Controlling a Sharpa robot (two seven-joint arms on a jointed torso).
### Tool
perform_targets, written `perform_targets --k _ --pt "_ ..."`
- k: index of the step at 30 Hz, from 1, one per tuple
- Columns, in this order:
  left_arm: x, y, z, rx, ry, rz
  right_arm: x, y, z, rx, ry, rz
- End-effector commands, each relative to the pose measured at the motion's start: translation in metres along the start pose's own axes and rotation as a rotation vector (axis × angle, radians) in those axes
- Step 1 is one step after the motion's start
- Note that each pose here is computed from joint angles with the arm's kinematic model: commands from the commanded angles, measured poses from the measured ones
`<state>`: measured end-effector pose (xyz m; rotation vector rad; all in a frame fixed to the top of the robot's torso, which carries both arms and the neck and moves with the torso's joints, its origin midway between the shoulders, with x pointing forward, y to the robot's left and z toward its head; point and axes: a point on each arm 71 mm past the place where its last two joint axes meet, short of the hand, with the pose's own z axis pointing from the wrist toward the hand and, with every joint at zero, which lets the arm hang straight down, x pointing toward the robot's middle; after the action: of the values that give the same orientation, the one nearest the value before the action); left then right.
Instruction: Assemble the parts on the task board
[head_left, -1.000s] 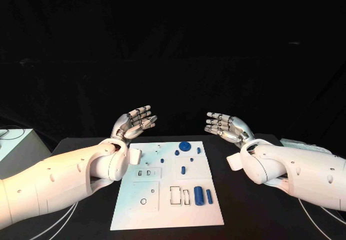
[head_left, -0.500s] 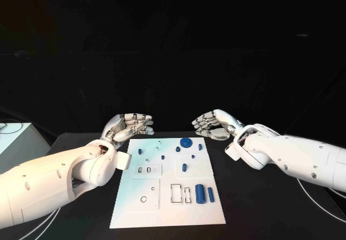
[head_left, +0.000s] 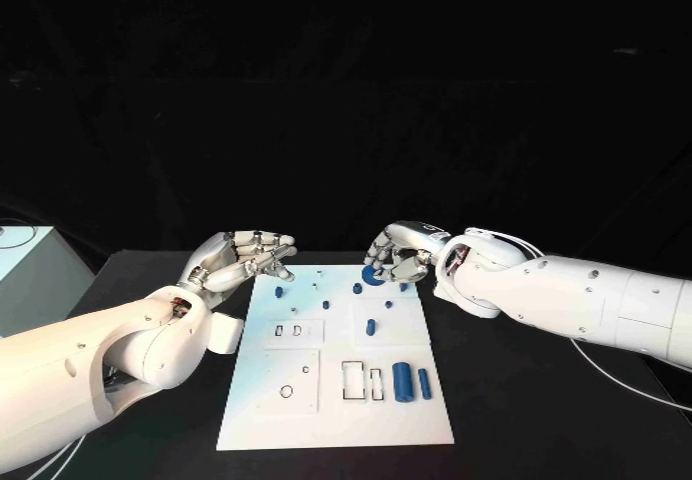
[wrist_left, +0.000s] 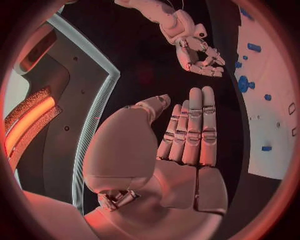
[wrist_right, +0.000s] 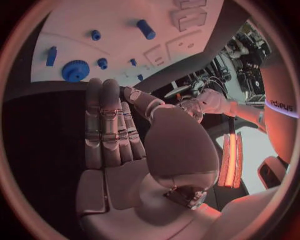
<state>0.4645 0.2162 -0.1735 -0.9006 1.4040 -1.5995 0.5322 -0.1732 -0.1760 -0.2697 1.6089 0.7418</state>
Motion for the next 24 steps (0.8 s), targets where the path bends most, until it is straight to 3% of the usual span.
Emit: perform_targets --k 1,10,24 --pt "0.0082 -0.0034 -0.0017 0.001 0.054 -0.017 0.004 -0.003 0.005 0.038 0.069 -0.179" --pt "0.0133 -0.0095 -0.007 0.004 0.07 -0.027 0.006 0.003 0.017 0.046 0.075 -0.253" --pt "0.0104 -0.0209 -0.0088 0.021 0.065 -0.009 0.009 0.003 0.021 0.06 0.125 -0.277"
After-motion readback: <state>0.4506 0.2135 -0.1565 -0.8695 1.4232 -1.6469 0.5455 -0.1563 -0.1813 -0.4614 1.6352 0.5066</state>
